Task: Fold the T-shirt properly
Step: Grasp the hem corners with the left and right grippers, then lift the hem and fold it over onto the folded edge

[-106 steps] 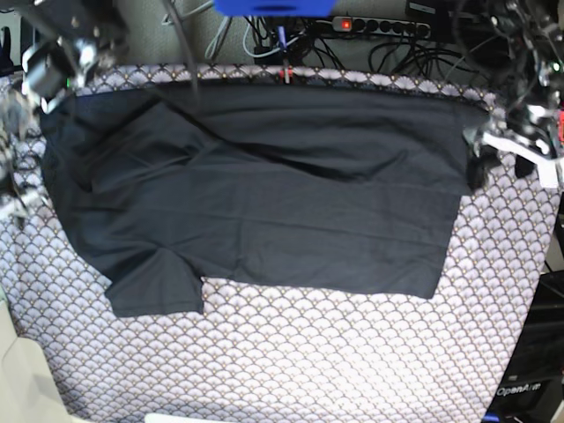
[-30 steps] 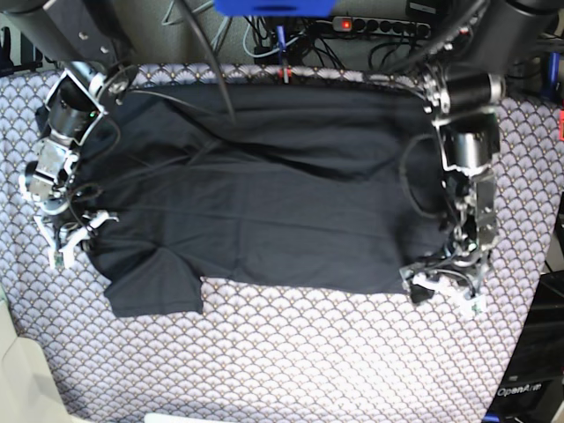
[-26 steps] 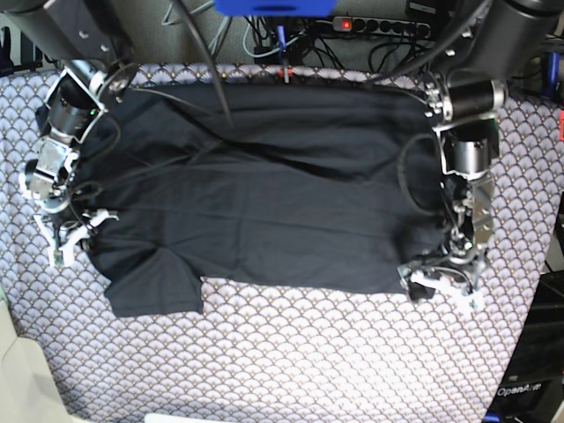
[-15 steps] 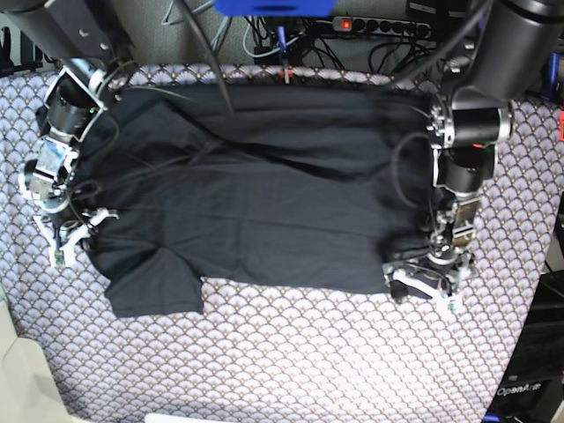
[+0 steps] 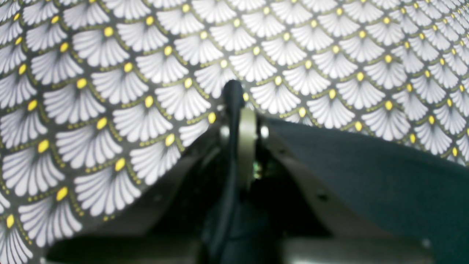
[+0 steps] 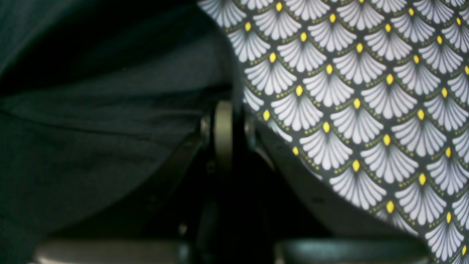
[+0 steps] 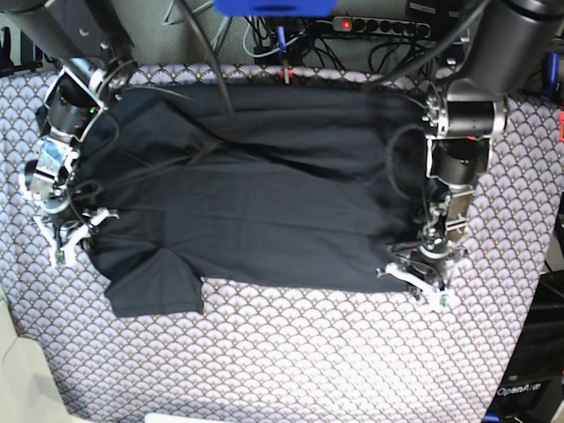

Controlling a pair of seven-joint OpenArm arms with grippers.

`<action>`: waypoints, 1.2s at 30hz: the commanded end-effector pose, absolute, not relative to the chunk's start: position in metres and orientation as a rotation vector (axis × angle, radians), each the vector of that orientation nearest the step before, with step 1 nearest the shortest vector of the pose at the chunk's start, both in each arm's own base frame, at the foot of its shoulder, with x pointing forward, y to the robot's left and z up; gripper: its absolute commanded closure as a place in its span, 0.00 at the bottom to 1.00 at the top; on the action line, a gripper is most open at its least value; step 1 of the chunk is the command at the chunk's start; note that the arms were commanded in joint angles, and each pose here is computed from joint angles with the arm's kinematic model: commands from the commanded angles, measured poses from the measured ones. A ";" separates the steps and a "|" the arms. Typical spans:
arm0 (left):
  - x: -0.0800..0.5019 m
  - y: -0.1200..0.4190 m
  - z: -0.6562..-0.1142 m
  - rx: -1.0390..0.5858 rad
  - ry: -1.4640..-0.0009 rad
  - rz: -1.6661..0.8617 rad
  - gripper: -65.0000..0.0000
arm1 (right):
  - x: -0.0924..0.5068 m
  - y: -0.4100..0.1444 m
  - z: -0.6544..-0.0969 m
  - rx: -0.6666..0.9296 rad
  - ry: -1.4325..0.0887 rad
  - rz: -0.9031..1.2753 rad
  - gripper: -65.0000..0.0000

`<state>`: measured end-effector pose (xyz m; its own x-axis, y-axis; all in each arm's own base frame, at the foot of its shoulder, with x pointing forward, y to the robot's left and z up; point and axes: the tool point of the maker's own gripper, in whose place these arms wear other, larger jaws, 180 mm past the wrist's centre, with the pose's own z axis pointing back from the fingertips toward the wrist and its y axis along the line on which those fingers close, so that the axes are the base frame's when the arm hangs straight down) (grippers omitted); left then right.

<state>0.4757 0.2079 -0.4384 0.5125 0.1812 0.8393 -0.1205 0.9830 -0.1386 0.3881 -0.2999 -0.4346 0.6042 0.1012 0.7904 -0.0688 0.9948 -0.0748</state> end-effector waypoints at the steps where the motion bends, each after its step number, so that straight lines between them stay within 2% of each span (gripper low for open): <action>1: 0.463 0.209 -0.454 -0.070 -0.908 0.169 1.00 | 0.382 -0.308 -0.438 -0.073 -0.857 0.125 1.00; 6: 0.454 0.205 -0.443 -0.095 -0.912 0.157 1.00 | 0.371 -0.324 -0.423 -0.154 -0.884 0.142 1.00; 14: 0.427 0.193 -0.397 -0.137 -0.987 0.087 1.00 | 0.360 -0.325 -0.406 -0.219 -0.922 0.159 1.00; 25: 0.403 0.235 -0.350 -0.092 -1.041 0.174 1.00 | 0.353 -0.322 -0.357 -0.314 -1.047 0.184 1.00; 36: 0.369 0.229 -0.325 -0.061 -1.042 0.109 1.00 | 0.294 -0.315 -0.344 -0.334 -1.088 0.200 1.00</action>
